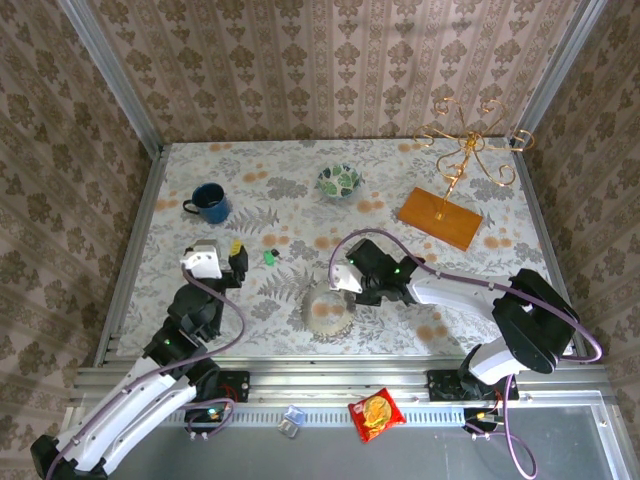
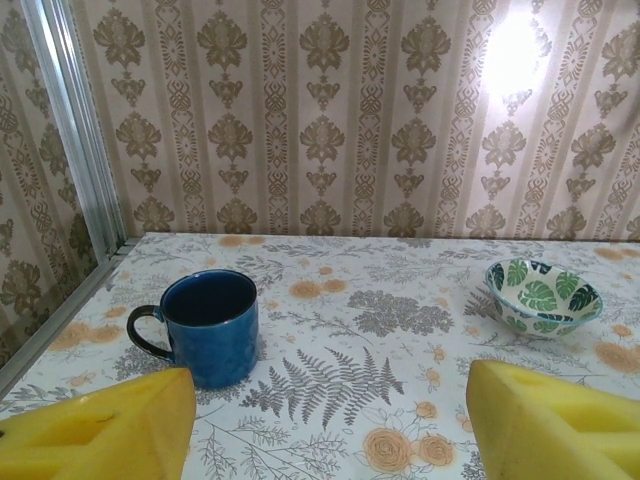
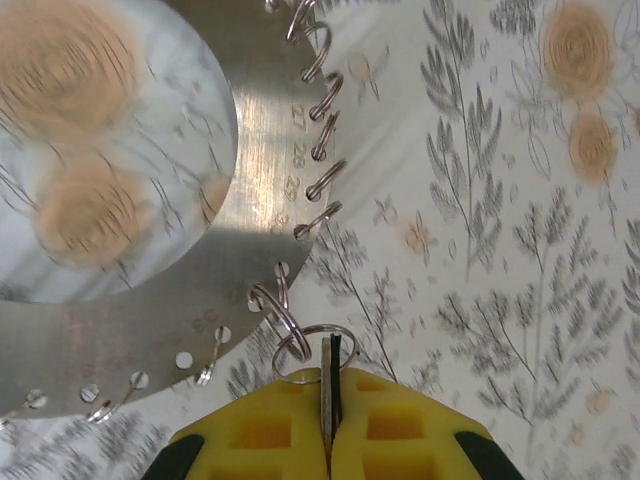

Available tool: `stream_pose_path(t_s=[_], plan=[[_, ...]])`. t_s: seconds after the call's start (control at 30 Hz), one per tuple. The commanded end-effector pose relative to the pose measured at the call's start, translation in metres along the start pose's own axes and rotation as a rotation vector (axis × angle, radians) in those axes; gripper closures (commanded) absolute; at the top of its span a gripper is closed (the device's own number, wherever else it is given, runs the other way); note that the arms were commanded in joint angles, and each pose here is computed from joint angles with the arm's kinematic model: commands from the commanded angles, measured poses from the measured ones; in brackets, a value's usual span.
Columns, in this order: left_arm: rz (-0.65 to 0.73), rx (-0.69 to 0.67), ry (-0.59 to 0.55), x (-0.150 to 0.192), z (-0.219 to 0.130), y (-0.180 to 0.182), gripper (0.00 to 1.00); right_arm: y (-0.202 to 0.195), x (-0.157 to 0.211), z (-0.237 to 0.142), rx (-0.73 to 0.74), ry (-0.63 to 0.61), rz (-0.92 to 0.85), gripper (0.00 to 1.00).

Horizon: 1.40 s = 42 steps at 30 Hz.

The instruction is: Put the keys on the keyring

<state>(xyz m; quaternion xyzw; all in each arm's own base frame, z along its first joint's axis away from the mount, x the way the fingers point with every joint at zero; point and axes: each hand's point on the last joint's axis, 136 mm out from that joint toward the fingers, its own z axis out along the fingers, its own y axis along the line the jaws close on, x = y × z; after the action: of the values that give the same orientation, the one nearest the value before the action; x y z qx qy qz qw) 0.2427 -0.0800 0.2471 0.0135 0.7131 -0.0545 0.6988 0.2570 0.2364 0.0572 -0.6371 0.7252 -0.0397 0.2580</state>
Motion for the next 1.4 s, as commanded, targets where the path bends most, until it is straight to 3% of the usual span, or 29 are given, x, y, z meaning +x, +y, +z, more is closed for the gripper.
stream_pose_path(t_s=[0.0,0.2,0.33,0.4,0.57,0.67,0.87,1.07,1.23,1.37], plan=[[0.001,0.042,-0.008,-0.002,0.001,-0.008,0.28,-0.006,0.033,-0.002,0.069,0.149,-0.114,0.96],[0.045,0.086,0.081,0.010,0.007,-0.020,0.25,-0.009,0.064,-0.001,0.120,0.284,-0.172,0.76],[0.051,0.109,0.122,0.017,0.012,-0.028,0.24,-0.021,0.042,-0.019,0.169,0.172,-0.066,0.66],[0.053,0.124,0.154,0.020,0.015,-0.032,0.24,-0.025,0.021,-0.040,0.171,0.053,0.043,0.63],[0.038,0.148,0.259,0.042,0.020,-0.041,0.23,-0.003,-0.028,-0.076,0.030,-0.254,0.445,0.64],[-0.006,0.170,0.312,0.056,0.022,-0.048,0.23,0.019,-0.043,-0.083,-0.048,-0.337,0.707,0.68],[-0.008,0.314,0.443,0.083,0.014,-0.074,0.33,0.036,-0.033,-0.078,-0.099,-0.212,1.112,0.69],[0.055,0.586,0.590,0.109,-0.020,-0.114,0.43,0.018,-0.020,-0.075,-0.048,-0.190,1.222,0.68],[0.233,0.792,0.614,0.121,-0.058,-0.151,0.45,-0.009,0.008,-0.076,-0.032,-0.199,1.381,0.67],[0.364,0.913,0.702,0.140,-0.084,-0.172,0.46,-0.024,0.021,-0.079,0.004,-0.235,1.427,0.68]])
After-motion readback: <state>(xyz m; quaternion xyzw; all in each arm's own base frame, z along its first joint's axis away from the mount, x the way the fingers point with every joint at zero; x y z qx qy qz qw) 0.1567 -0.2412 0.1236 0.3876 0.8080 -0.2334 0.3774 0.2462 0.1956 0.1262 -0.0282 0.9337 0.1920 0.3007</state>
